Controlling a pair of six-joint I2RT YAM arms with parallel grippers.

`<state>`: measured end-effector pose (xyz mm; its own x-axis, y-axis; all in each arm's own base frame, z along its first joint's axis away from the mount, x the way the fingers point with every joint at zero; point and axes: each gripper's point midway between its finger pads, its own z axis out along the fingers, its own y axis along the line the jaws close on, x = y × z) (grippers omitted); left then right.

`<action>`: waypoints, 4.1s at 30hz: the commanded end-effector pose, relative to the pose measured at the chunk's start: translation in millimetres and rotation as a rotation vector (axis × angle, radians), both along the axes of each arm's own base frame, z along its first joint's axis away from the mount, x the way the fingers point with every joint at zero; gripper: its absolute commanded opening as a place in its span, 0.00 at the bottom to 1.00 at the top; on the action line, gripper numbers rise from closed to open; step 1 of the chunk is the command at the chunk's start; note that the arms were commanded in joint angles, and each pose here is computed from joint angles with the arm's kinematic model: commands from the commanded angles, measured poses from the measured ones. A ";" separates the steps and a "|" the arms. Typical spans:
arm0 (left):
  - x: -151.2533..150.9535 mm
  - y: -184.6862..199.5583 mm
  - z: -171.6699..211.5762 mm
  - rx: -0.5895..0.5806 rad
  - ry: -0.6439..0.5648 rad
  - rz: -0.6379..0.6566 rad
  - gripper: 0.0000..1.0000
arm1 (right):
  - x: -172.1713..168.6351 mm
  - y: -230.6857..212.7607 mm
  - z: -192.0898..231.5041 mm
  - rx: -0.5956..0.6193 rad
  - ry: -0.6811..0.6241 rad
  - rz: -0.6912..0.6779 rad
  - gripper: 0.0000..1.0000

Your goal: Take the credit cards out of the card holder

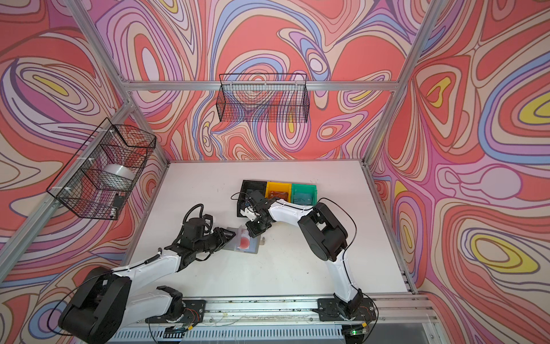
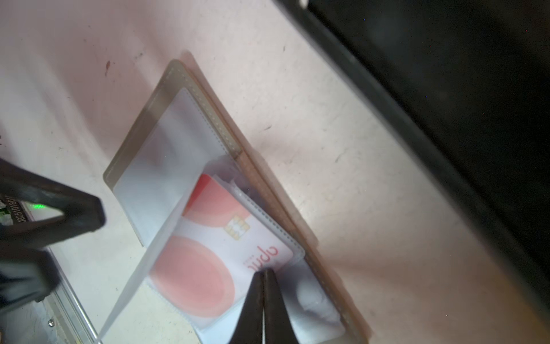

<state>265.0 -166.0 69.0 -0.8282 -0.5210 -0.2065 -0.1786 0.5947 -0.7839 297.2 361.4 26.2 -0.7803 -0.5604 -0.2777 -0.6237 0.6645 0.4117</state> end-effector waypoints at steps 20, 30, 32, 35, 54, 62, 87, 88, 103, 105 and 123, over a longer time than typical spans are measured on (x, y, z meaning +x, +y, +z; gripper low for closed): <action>-15.0 5.4 7.8 0.014 0.036 -0.014 0.32 | -11.6 28.2 4.5 0.009 0.002 0.066 0.07; -14.5 5.9 21.3 0.010 0.012 -0.013 0.32 | -16.0 35.0 6.7 0.054 0.019 0.081 0.07; -14.5 4.6 22.1 -0.001 0.007 -0.015 0.32 | -15.9 43.4 11.9 0.094 0.029 0.087 0.07; -14.3 5.9 23.8 0.000 0.002 -0.008 0.32 | -17.4 61.1 19.7 0.149 0.042 0.114 0.07; -9.2 -4.1 -2.7 -0.040 0.048 -0.028 0.32 | -8.6 24.1 29.2 0.074 -0.066 -0.017 0.06; 3.0 -17.3 -8.8 -0.062 0.050 -0.061 0.32 | -5.3 -7.6 20.2 -0.070 -0.113 -0.065 0.06; 7.7 -25.7 -32.6 -0.069 0.090 -0.076 0.31 | -17.3 -7.5 -20.9 -0.107 -0.017 -0.046 0.01; 7.3 -25.6 -33.5 -0.068 0.092 -0.077 0.31 | -17.3 -7.8 -20.7 -0.109 -0.017 -0.046 0.01; 4.5 -23.5 -34.7 -0.051 0.101 -0.077 0.19 | -20.3 -12.5 -28.1 -0.131 -0.004 -0.047 0.01; 3.4 -21.4 -35.7 -0.038 0.103 -0.075 0.19 | -20.9 -13.0 -29.0 -0.134 -0.002 -0.046 0.01; 2.9 -21.5 -37.3 -0.031 0.103 -0.086 0.09 | -23.0 -14.0 -32.1 -0.141 0.010 -0.041 0.02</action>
<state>266.0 -185.4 29.6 -0.8806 -0.4653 -0.0894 -0.2268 0.5796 -0.7827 286.9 358.9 25.4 -0.7894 -0.5443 -0.2839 -0.6133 0.7199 0.3250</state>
